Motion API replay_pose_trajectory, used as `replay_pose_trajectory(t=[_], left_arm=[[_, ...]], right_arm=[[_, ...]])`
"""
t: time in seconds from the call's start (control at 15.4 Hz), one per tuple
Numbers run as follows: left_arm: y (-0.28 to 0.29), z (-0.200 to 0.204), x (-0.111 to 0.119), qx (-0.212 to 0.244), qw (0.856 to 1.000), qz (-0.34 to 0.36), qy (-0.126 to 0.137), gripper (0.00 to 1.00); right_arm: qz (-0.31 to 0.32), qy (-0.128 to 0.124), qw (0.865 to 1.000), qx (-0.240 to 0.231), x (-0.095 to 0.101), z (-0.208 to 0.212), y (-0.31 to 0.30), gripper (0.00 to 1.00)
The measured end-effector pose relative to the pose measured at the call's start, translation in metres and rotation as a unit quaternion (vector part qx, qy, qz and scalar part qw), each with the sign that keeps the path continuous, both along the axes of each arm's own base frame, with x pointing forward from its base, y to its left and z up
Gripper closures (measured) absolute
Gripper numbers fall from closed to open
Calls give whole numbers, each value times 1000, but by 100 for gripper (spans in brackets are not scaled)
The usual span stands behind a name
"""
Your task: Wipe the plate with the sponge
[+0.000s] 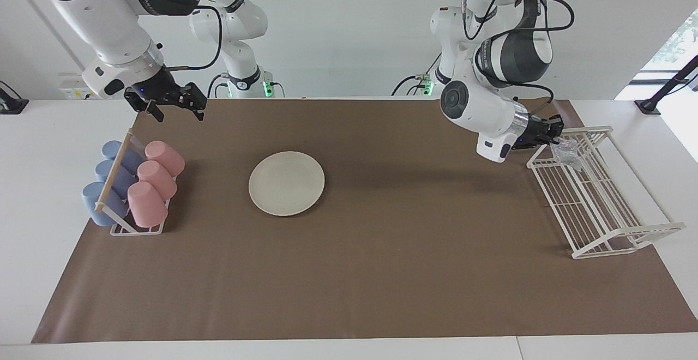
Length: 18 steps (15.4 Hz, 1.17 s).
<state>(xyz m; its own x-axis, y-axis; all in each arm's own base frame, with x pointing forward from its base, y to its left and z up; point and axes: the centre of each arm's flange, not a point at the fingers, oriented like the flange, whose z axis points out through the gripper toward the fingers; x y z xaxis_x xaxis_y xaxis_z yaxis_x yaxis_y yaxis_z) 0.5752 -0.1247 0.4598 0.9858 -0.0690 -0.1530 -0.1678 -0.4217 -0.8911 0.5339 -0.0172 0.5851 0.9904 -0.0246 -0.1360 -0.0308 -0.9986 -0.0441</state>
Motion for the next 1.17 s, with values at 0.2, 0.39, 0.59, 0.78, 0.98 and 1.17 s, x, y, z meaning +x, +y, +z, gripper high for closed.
replay_pose_trajectory(t=[0.2,0.39,0.59,0.78,0.98,1.17], left_arm=[[14,-30,22,54,998,-4,7,94],[43,-42,40,75,997,13,8,94],[64,-46,48,69,997,24,1,94],[69,-60,49,47,998,34,-20,94],[73,-71,48,40,998,39,-28,94],[82,-82,47,34,998,44,-42,94]], right_arm=[[-3,-3,1000,0,0,2,-4,0],[-2,-13,1000,-1,1,12,-3,0],[-2,-19,1000,-1,3,15,-3,0],[-3,-39,999,-2,7,17,-4,0],[-13,-40,999,-4,7,18,-16,0],[-12,-40,999,-3,7,18,-22,0]])
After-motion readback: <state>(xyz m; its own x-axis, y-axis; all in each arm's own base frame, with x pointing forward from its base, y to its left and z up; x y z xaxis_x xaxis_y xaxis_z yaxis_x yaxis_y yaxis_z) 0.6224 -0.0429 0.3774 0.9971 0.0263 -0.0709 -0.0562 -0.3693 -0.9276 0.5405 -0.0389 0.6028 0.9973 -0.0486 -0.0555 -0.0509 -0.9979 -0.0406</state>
